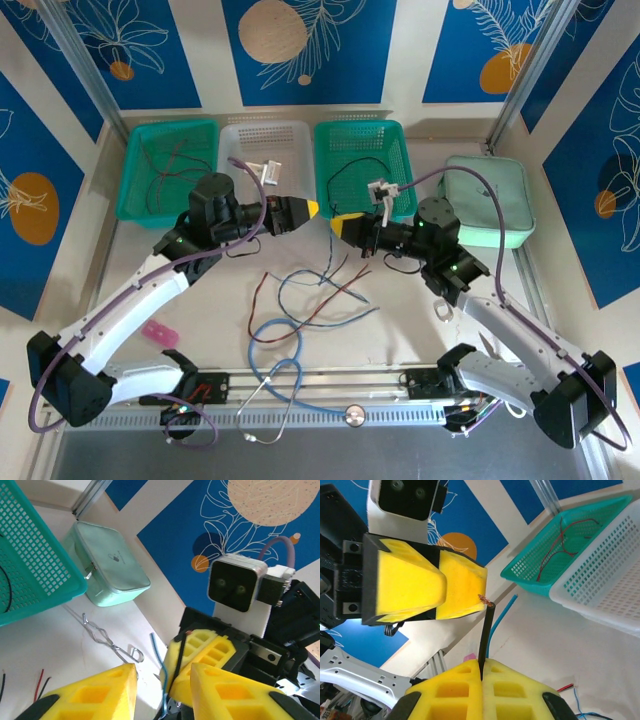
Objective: Untangle the cables
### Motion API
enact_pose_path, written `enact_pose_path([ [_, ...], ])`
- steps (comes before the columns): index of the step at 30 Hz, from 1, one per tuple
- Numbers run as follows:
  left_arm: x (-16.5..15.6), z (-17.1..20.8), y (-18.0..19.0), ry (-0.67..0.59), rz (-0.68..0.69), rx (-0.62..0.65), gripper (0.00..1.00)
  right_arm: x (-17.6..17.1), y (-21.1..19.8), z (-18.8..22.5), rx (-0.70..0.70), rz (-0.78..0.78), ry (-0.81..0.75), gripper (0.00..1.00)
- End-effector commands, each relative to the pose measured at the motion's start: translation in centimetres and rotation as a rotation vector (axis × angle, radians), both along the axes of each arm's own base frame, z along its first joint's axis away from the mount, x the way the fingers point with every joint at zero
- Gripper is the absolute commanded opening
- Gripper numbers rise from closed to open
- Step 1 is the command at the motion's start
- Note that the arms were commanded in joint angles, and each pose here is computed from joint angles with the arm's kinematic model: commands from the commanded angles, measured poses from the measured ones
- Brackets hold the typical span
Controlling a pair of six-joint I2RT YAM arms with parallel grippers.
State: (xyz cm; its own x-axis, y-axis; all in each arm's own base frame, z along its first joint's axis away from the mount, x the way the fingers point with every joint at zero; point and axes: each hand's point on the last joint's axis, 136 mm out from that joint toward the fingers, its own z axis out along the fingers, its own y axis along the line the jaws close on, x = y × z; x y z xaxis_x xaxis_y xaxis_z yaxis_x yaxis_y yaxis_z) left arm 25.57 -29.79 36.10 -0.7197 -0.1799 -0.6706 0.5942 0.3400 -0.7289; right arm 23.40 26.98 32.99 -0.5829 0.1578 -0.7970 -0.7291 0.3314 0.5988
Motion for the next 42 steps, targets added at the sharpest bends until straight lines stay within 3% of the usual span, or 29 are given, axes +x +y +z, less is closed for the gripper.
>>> enact_pose_path([
  [1, -0.6, 1.7, -0.5, -0.033, -0.04, -0.041, 0.34, -0.6, 0.8, 2.7, 0.037, 0.046, -0.075, 0.0],
  [19, 0.1, 0.3, -0.7, 0.012, -0.02, -0.034, 0.36, -1.5, 2.5, 3.1, 0.037, 0.115, -0.084, 0.0],
  [20, 0.1, 0.3, -0.7, 0.011, -0.021, -0.035, 0.31, -1.5, 2.5, 3.1, 0.037, 0.112, -0.084, 0.0],
  [22, 0.1, 0.3, -0.6, 0.008, -0.01, -0.033, 0.07, -1.4, 2.4, 3.1, 0.035, 0.105, -0.086, 0.0],
  [23, 0.2, 0.3, -0.5, 0.007, -0.003, -0.031, 0.0, -1.3, 2.4, 3.2, 0.035, 0.1, -0.089, 0.0],
  [25, 0.2, 0.2, 0.0, -0.004, 0.023, -0.016, 0.0, -1.2, 2.1, 3.2, 0.032, 0.078, -0.097, 0.0],
  [29, 1.2, 0.5, 2.2, -0.057, 0.151, 0.035, 0.0, -0.7, 0.8, 3.5, 0.022, -0.001, -0.123, 0.0],
  [33, 1.8, 1.6, 4.7, -0.106, 0.253, 0.065, 0.0, 0.5, -2.7, 4.3, 0.002, -0.189, -0.167, 0.0],
  [42, 1.6, 5.8, 5.9, -0.219, 0.28, 0.135, 0.0, -0.1, -10.8, 10.8, 0.002, -0.499, -0.372, 0.0],
])
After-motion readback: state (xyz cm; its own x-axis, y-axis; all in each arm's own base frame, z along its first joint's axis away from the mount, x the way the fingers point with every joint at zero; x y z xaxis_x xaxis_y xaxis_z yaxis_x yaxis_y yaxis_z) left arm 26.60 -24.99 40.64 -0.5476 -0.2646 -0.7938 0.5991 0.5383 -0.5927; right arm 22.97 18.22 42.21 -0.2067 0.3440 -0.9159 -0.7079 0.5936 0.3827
